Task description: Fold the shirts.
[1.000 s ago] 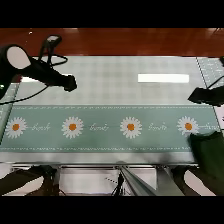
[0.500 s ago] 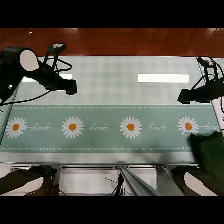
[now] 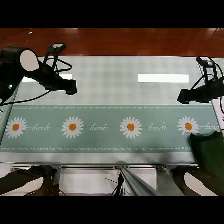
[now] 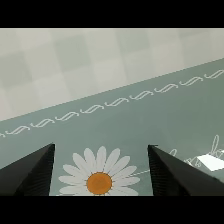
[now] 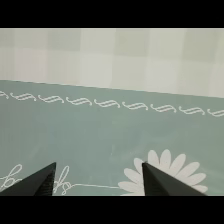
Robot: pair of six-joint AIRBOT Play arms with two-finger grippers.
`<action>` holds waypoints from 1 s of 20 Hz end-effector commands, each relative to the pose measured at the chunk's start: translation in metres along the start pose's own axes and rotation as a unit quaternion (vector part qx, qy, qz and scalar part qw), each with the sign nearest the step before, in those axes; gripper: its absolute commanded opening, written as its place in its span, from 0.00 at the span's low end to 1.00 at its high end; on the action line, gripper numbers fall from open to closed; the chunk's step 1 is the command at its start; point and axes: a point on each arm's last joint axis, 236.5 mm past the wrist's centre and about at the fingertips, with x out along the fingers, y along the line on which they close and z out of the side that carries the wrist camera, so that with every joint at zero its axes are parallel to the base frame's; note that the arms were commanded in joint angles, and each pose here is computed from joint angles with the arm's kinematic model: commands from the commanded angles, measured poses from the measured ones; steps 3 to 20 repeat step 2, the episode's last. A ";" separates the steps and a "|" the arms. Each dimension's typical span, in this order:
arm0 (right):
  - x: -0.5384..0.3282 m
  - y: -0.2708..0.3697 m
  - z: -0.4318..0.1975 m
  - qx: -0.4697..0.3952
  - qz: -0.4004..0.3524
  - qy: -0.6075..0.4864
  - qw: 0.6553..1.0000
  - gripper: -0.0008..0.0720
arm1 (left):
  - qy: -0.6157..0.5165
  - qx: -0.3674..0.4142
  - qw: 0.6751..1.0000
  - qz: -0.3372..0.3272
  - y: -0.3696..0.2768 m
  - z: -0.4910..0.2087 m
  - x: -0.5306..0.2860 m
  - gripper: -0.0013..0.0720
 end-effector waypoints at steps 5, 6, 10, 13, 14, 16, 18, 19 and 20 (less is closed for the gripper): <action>0.000 0.000 0.000 -0.001 0.000 0.000 1.000 0.85 | 0.001 0.000 1.000 0.000 0.000 0.000 0.000 0.96; 0.000 0.000 0.000 -0.001 0.000 0.000 1.000 0.85 | 0.001 0.000 1.000 0.000 0.000 0.000 0.000 0.96; 0.000 0.000 0.000 -0.001 0.000 0.000 1.000 0.85 | 0.001 0.000 1.000 0.000 0.000 0.000 0.000 0.96; 0.000 0.000 0.000 -0.001 0.000 0.000 1.000 0.85 | 0.001 0.000 1.000 0.000 0.000 0.000 0.000 0.96; 0.000 0.000 0.000 -0.001 0.000 0.000 1.000 0.85 | 0.001 0.000 1.000 0.000 0.000 0.000 0.000 0.96; 0.000 0.000 0.000 -0.001 0.000 0.000 1.000 0.85 | 0.001 0.000 1.000 0.000 0.000 0.000 0.000 0.96; 0.000 0.000 0.000 -0.001 0.000 0.000 1.000 0.85 | 0.001 0.000 1.000 0.000 0.000 0.000 0.000 0.96; 0.000 0.000 0.000 -0.001 0.000 0.000 1.000 0.85 | 0.001 0.000 1.000 0.000 0.000 0.000 0.000 0.96; 0.000 0.000 0.000 -0.001 0.000 0.000 1.000 0.85 | 0.001 0.000 1.000 0.000 0.000 0.000 0.000 0.96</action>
